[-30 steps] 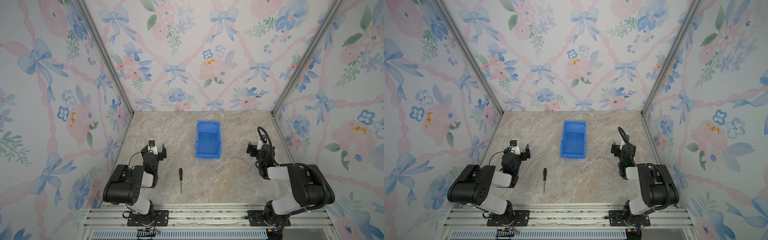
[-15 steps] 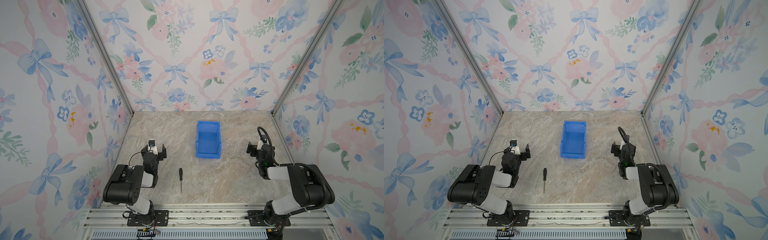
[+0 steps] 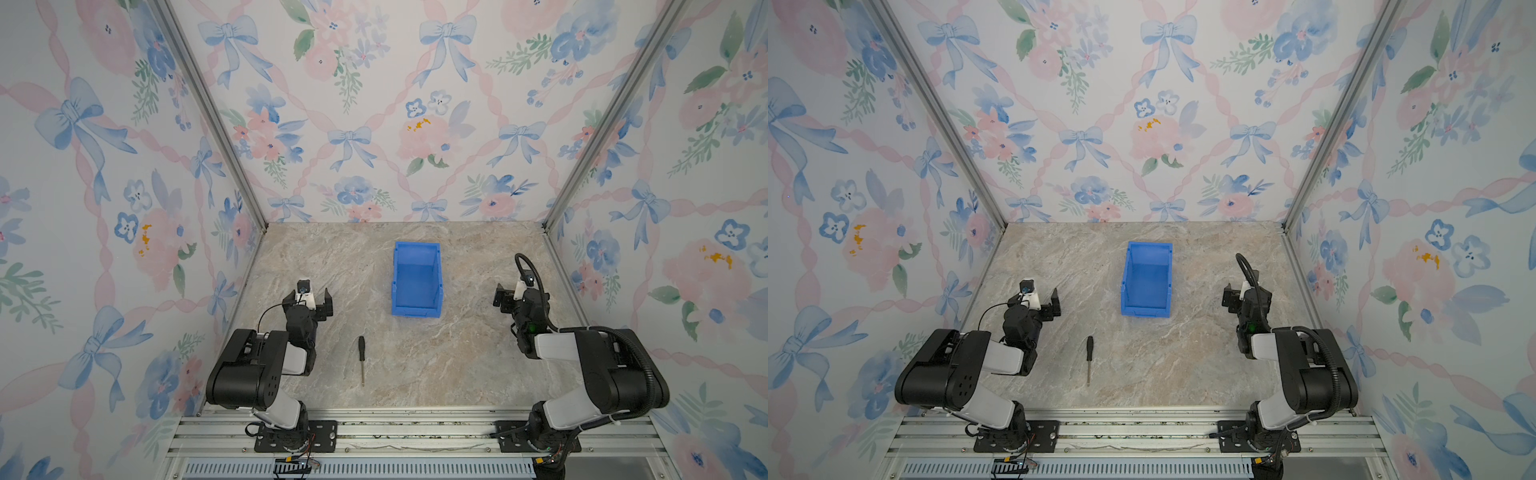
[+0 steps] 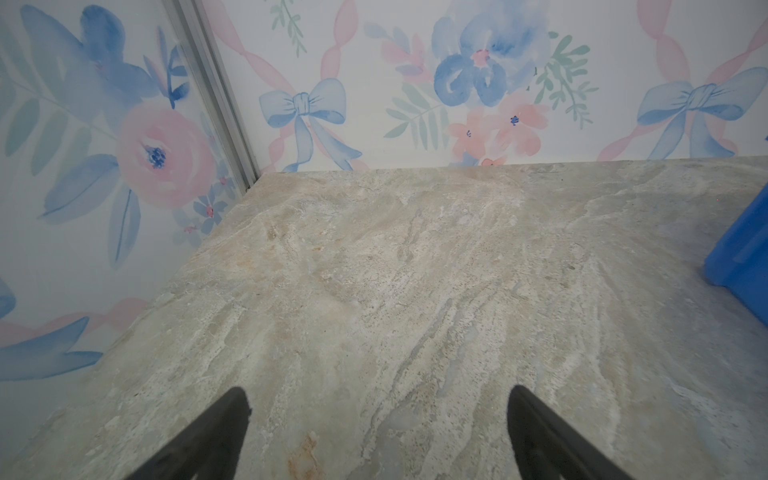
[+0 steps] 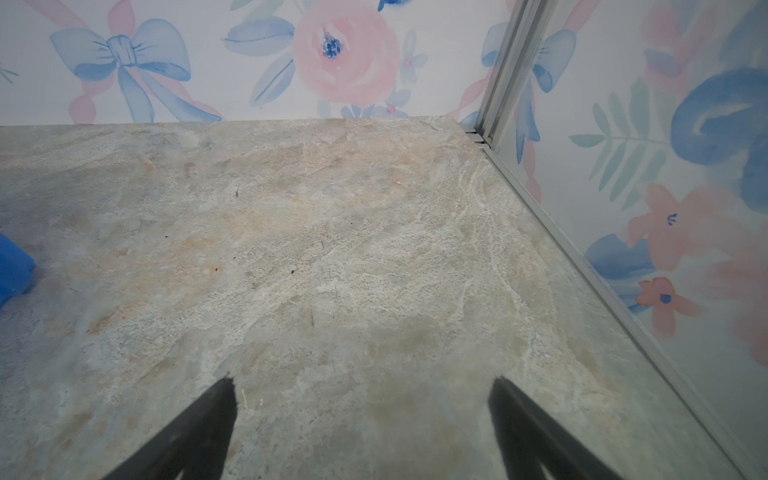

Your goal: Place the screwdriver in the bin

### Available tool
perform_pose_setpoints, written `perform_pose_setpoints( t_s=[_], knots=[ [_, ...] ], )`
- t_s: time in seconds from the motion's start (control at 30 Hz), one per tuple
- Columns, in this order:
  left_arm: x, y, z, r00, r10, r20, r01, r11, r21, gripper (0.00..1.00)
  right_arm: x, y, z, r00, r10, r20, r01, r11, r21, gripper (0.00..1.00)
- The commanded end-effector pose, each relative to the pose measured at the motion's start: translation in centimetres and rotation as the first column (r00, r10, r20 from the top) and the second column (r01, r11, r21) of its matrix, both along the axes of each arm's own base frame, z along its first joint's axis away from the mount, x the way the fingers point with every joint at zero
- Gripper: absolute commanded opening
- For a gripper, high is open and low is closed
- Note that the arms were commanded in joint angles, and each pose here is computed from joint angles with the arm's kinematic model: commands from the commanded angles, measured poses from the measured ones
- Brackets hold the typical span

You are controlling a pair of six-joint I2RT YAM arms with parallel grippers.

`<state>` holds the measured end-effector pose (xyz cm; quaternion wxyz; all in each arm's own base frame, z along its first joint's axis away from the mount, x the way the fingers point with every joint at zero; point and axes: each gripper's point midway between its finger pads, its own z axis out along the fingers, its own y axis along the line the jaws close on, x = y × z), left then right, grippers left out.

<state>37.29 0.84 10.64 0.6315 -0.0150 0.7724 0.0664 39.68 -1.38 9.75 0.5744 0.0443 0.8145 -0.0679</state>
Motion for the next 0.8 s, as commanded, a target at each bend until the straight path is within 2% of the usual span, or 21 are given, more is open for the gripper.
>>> perform_pose_setpoints(
  t_s=[0.0,0.27,0.53,0.63,0.7,0.77],
  knots=[
    [0.3,0.0,0.1,1.0,-0.003,0.004,0.003,1.0,-0.016,0.97,-0.1,0.3,0.2,1.0,-0.006,0.02,0.007,1.0,-0.013,0.97],
    [0.7,0.0,1.4,1.0,0.0,0.001,0.0,1.0,-0.012,0.98,-0.4,0.1,1.5,0.998,-0.045,0.034,0.046,0.998,-0.042,0.97],
    [0.9,1.1,2.6,0.986,0.087,-0.145,-0.093,0.995,-0.033,0.97,-1.0,1.7,4.7,1.0,-0.019,-0.012,0.018,0.995,-0.097,0.97],
    [0.6,0.1,3.3,0.981,0.062,-0.184,-0.082,0.991,-0.102,0.98,-1.7,2.5,6.8,1.0,-0.018,0.014,0.019,0.999,-0.042,0.97],
    [0.2,-1.2,3.8,0.979,0.032,-0.199,-0.057,0.991,-0.118,0.97,-2.1,2.9,7.8,0.999,-0.033,-0.012,0.032,0.999,-0.011,0.97],
    [-0.5,-2.1,4.4,0.974,0.048,-0.219,-0.081,0.986,-0.145,0.97,-2.4,3.8,8.6,0.998,-0.029,-0.048,0.029,1.0,0.004,0.97]
  ],
)
